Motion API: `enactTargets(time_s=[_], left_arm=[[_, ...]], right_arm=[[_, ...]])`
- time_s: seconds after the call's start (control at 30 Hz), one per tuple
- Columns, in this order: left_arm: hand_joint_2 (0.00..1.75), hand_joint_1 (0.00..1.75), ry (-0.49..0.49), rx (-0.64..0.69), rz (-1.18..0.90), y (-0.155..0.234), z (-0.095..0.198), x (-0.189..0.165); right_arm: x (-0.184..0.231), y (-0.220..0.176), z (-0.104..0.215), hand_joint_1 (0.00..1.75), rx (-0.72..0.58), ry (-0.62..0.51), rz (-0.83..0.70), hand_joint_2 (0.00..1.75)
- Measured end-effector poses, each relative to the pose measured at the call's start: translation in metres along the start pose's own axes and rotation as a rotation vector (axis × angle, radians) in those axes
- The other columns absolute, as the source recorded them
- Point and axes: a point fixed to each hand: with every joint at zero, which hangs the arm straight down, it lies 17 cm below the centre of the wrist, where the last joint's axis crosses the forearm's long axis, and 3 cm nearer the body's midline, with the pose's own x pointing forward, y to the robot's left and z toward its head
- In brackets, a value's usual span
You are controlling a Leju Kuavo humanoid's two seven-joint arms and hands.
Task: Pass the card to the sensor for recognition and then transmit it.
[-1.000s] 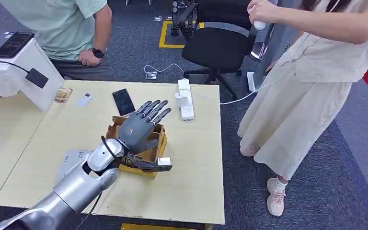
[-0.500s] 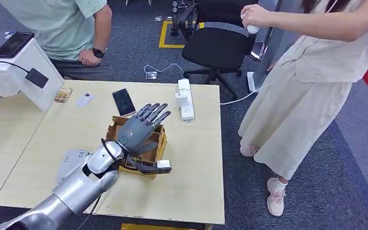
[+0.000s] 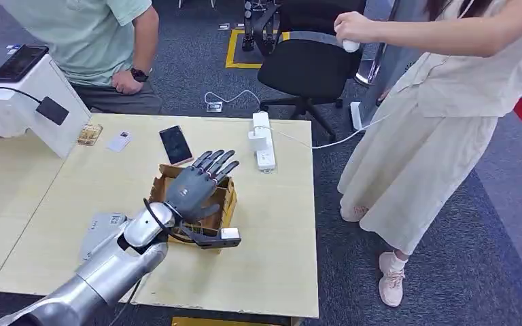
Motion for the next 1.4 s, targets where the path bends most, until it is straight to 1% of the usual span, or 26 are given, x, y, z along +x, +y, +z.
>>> enactTargets(time_s=[0.27,0.57,1.0,1.33,1.37,1.4], left_arm=[[1.75,0.0,0.021,-0.034,-0.003,-0.016,0.005,-0.009],[1.75,0.0,0.033,-0.047,-0.007,-0.023,0.008,-0.013],[1.75,0.0,0.044,-0.045,-0.021,-0.02,0.007,-0.024],[1.75,0.02,0.031,-0.012,0.0,0.001,0.001,-0.021],[1.75,0.65,0.03,-0.014,0.001,0.001,0.001,-0.022],[1.75,1.62,0.026,-0.018,0.002,0.002,0.001,-0.021]], right_arm=[[-0.001,0.0,0.0,0.0,0.0,0.001,0.001,0.0],[-0.003,0.0,0.001,0.0,0.001,0.002,0.002,0.0],[-0.005,-0.001,0.002,0.0,-0.002,0.005,-0.001,0.0],[-0.004,-0.001,0.001,0.0,-0.003,0.003,-0.004,0.0],[-0.004,-0.002,0.001,0.0,-0.004,0.003,-0.004,0.0],[-0.004,-0.002,0.001,0.0,-0.004,0.003,-0.004,0.0]])
